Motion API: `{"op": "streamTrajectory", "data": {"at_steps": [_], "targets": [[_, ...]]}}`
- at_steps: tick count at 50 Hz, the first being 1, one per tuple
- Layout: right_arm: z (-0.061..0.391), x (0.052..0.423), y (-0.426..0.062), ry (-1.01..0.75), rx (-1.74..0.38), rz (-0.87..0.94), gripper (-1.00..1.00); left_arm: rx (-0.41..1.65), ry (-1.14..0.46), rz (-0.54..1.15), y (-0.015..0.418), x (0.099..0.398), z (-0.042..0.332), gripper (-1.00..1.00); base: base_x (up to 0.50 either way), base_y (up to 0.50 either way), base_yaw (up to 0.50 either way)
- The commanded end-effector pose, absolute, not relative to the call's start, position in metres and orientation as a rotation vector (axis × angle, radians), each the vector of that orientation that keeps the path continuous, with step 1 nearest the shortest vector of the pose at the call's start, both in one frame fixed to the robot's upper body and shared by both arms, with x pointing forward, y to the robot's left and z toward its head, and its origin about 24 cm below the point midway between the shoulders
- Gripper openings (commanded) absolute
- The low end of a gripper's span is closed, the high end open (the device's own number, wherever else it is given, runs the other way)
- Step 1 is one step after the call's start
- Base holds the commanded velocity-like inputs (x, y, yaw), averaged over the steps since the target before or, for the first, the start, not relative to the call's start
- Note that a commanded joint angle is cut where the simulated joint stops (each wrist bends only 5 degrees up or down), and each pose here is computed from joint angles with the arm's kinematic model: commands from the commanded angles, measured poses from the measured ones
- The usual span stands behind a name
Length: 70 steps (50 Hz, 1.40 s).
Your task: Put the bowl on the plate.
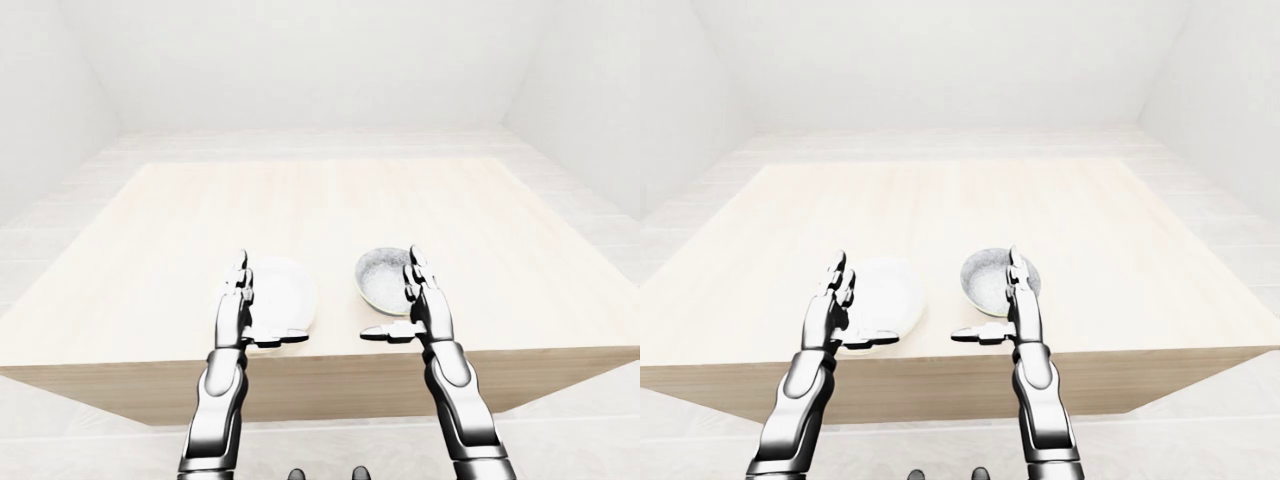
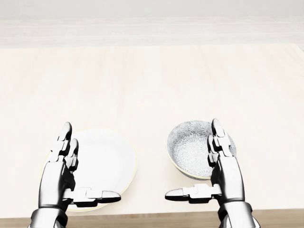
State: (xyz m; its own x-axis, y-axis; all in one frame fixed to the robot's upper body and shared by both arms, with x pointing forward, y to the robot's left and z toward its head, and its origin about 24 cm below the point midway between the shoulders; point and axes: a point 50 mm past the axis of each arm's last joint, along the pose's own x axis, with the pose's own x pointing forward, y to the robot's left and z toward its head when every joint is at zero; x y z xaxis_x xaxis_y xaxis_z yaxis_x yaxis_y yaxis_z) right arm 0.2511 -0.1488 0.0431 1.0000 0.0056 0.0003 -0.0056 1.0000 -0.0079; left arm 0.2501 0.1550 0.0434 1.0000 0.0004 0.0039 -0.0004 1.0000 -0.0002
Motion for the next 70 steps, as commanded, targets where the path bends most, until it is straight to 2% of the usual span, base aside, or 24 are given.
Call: {"op": "streamTrajectory", "data": {"at_steps": [1, 8, 17, 21, 23, 27, 33, 51, 70], "targets": [[0.048, 0.241, -0.154, -0.009, -0.018, 0.004, 1.00, 0.008, -0.012, 0.011, 0.160, 0.250, 0.044, 1.00, 0.00, 0.00, 0.00], [0.048, 0.233, -0.156, -0.059, -0.088, 0.005, 1.00, 0.000, -0.023, -0.005, 0.156, 0.246, 0.048, 1.00, 0.00, 0.00, 0.00], [0.065, 0.230, -0.179, -0.094, -0.052, -0.061, 1.00, -0.009, -0.006, -0.022, 0.152, 0.263, 0.038, 1.00, 0.00, 0.00, 0.00], [0.063, 0.225, -0.179, -0.129, -0.076, -0.011, 1.00, -0.009, -0.011, -0.028, 0.149, 0.265, 0.037, 1.00, 0.00, 0.00, 0.00], [0.053, 0.229, -0.181, -0.091, -0.100, -0.029, 1.00, -0.008, -0.008, -0.035, 0.145, 0.272, 0.034, 1.00, 0.00, 0.00, 0.00], [0.061, 0.231, -0.182, -0.128, -0.086, -0.013, 1.00, -0.003, -0.006, -0.035, 0.141, 0.277, 0.037, 1.00, 0.00, 0.08, 0.00], [0.066, 0.229, -0.185, -0.149, -0.073, -0.018, 1.00, 0.014, -0.025, -0.037, 0.137, 0.272, 0.037, 1.00, 0.00, 0.48, 0.00], [0.056, 0.236, -0.186, -0.105, -0.090, -0.033, 1.00, 0.009, 0.038, -0.034, 0.140, 0.282, 0.025, 1.00, 0.00, 0.48, 0.00], [0.060, 0.234, -0.195, -0.122, -0.087, -0.052, 1.00, 0.015, -0.019, -0.024, 0.148, 0.279, 0.038, 1.00, 0.00, 0.00, 0.00]]}}
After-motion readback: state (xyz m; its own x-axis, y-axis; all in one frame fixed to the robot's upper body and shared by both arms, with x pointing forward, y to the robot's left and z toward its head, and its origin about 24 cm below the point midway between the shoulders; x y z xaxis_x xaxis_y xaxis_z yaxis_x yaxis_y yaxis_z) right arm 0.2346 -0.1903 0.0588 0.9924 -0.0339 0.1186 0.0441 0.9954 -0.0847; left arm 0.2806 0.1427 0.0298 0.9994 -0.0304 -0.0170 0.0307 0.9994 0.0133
